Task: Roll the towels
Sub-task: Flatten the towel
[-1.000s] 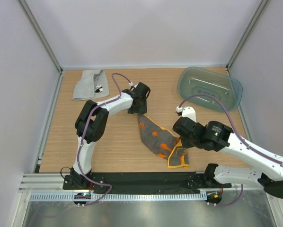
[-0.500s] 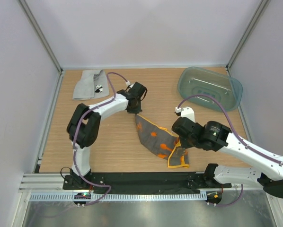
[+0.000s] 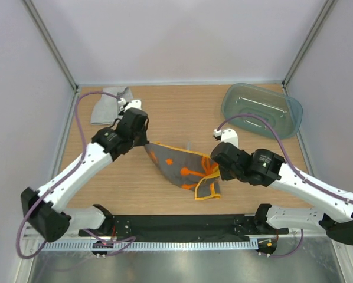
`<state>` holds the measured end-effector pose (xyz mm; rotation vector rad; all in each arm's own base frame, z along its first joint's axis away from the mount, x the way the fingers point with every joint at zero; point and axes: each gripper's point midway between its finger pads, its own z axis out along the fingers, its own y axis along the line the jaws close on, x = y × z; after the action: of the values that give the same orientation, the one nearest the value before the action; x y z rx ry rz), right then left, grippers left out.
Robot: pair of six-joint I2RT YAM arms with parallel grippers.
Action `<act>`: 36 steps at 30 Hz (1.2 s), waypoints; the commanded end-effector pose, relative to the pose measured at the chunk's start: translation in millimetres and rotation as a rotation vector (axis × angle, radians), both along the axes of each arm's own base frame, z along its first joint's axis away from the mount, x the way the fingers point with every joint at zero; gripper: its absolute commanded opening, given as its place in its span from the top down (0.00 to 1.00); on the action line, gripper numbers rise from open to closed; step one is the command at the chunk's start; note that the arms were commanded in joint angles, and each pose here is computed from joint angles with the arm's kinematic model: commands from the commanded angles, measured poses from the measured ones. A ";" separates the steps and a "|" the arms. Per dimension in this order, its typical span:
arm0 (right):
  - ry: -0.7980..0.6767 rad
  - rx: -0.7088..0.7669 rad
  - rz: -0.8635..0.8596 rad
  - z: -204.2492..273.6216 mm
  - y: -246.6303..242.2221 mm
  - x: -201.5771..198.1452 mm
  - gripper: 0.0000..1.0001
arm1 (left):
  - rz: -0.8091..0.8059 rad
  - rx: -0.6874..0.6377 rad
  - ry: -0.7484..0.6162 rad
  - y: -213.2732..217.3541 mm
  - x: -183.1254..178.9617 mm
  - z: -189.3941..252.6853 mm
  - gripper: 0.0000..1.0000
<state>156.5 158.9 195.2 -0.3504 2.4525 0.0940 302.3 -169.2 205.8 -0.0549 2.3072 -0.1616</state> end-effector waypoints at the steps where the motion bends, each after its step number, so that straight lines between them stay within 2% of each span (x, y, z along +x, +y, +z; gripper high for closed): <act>1: -0.117 0.103 0.023 35.8 12.1 13.8 0.99 | 0.043 0.090 -0.033 43.3 -30.0 19.1 1.00; 6: -0.215 0.280 0.085 73.7 11.7 6.0 0.99 | 0.026 0.032 -0.160 79.0 -75.3 66.2 1.00; 8: -0.240 0.350 0.129 87.0 9.1 -2.9 0.99 | 0.005 0.006 -0.172 85.0 -90.3 74.6 1.00; 11: -0.269 0.409 0.161 99.5 3.5 -11.4 0.99 | -0.012 -0.068 -0.217 91.1 -109.6 96.5 1.00; 13: -0.314 0.415 0.106 105.6 -4.7 -4.4 0.99 | -0.013 -0.086 -0.229 91.8 -112.7 103.5 1.00; 15: -0.373 0.311 -0.026 100.3 -20.6 17.2 0.99 | 0.007 -0.048 -0.251 94.7 -103.1 101.5 1.00; 16: -0.386 0.263 -0.071 97.4 -23.6 25.4 0.99 | 0.018 0.002 -0.221 92.5 -92.9 85.1 1.00; 17: -0.383 0.183 -0.102 88.9 -25.1 33.8 0.99 | 0.051 0.025 -0.249 93.1 -80.1 86.6 1.00; 18: -0.348 0.058 -0.144 69.0 -20.6 51.5 0.99 | 0.056 0.049 -0.234 89.3 -70.9 80.4 1.00; 19: -0.327 -0.003 -0.167 61.0 -18.5 63.3 0.99 | 0.067 0.092 -0.192 83.0 -54.7 68.7 1.00; 21: -0.210 -0.066 -0.248 25.1 -20.4 100.4 0.99 | 0.066 0.096 -0.122 72.0 -34.2 55.4 1.00; 22: -0.130 -0.030 -0.222 4.7 -12.0 104.8 0.99 | 0.121 0.091 -0.082 83.9 -19.8 47.4 1.00; 23: -0.137 0.024 -0.253 -1.6 -9.4 126.0 0.99 | 0.138 0.094 -0.018 81.0 1.2 28.0 1.00; 25: -0.041 0.030 -0.340 -41.2 -26.3 156.7 0.99 | 0.154 0.049 0.069 83.5 24.6 -0.7 1.00; 26: -0.034 0.037 -0.370 -51.8 -28.5 174.5 0.99 | 0.216 0.063 0.148 100.0 43.5 -29.8 0.97; 27: -0.004 0.025 -0.390 -63.1 -31.6 185.1 0.99 | 0.238 0.059 0.175 105.5 60.0 -39.7 0.91; 28: 0.043 0.000 -0.434 -80.5 -39.2 210.0 0.99 | 0.228 0.028 0.223 104.2 68.8 -51.2 0.68; 29: 0.075 -0.018 -0.427 -86.5 -39.1 217.8 0.84 | 0.255 0.017 0.277 111.5 89.6 -66.5 0.57; 30: 0.086 -0.032 -0.431 -88.6 -39.9 228.4 0.74 | 0.264 0.016 0.334 113.7 88.4 -73.1 0.53; 31: 0.057 -0.020 -0.430 -74.5 -34.2 249.2 0.59 | 0.276 0.011 0.346 115.2 93.4 -74.1 0.40; 32: 0.090 -0.051 -0.410 -83.3 -33.0 252.2 0.33 | 0.280 0.011 0.339 115.5 98.9 -72.0 0.31; 34: 0.069 -0.011 -0.376 -66.4 -22.7 262.4 0.22 | 0.266 0.002 0.293 113.9 104.1 -56.6 0.22; 35: 0.043 0.020 -0.349 -53.2 -17.6 262.0 0.01 | 0.268 0.006 0.270 116.5 103.6 -50.2 0.15; 36: 0.027 0.026 -0.339 -46.3 -17.1 260.4 0.00 | 0.277 0.014 0.244 120.3 96.5 -40.7 0.13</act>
<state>407.1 119.3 81.1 0.1631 2.6295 -0.1732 395.6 -38.6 98.8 -0.4571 2.6637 0.1081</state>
